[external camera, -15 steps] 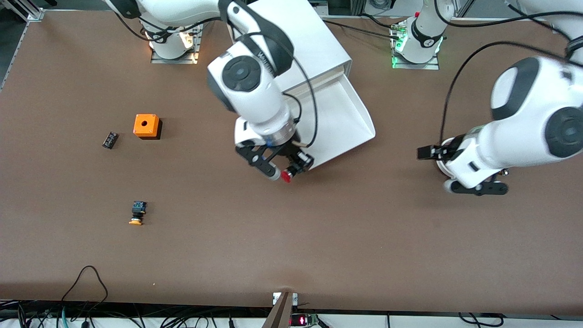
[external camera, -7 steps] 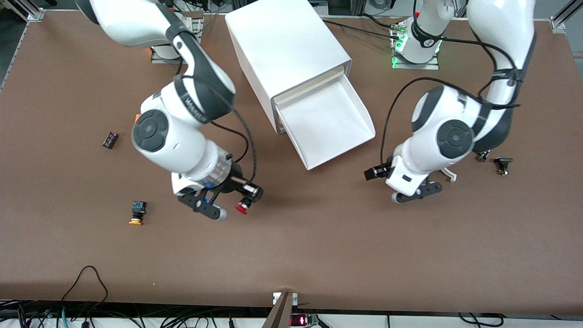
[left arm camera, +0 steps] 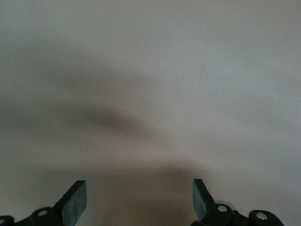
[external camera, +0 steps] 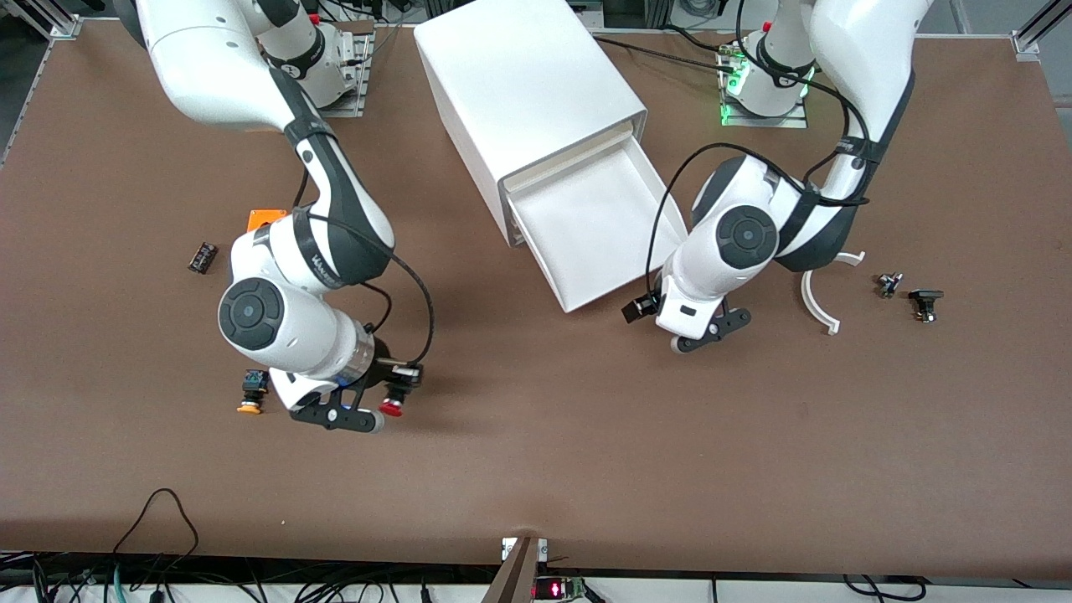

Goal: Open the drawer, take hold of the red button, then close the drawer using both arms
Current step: 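Push the drawer closed with the left gripper while the right gripper carries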

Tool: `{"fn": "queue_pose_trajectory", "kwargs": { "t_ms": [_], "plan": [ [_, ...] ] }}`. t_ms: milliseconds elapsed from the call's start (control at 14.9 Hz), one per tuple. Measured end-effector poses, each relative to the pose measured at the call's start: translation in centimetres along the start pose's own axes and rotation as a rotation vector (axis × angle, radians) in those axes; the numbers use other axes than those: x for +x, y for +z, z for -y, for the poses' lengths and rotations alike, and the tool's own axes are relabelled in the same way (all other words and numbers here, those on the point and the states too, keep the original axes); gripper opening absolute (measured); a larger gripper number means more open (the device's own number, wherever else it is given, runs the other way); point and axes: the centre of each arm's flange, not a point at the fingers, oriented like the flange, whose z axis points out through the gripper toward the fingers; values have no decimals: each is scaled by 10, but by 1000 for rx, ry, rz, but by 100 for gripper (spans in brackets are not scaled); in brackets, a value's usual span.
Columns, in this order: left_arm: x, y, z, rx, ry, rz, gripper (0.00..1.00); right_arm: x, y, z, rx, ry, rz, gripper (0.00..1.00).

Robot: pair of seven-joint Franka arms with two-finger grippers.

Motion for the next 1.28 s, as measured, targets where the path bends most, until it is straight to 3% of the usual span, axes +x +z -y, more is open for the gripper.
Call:
{"fn": "queue_pose_trajectory", "kwargs": {
  "t_ms": [269, 673, 1278],
  "plan": [
    [-17, 13, -5, 23, -1, 14, 99, 15, 40, -56, -49, -69, 12, 42],
    [-45, 28, -9, 78, 28, 51, 99, 31, 86, -152, -55, -126, 13, 42],
    [-124, 36, -32, 160, 138, 155, 99, 22, 130, -187, -52, -219, 80, 42]
  ]
}}
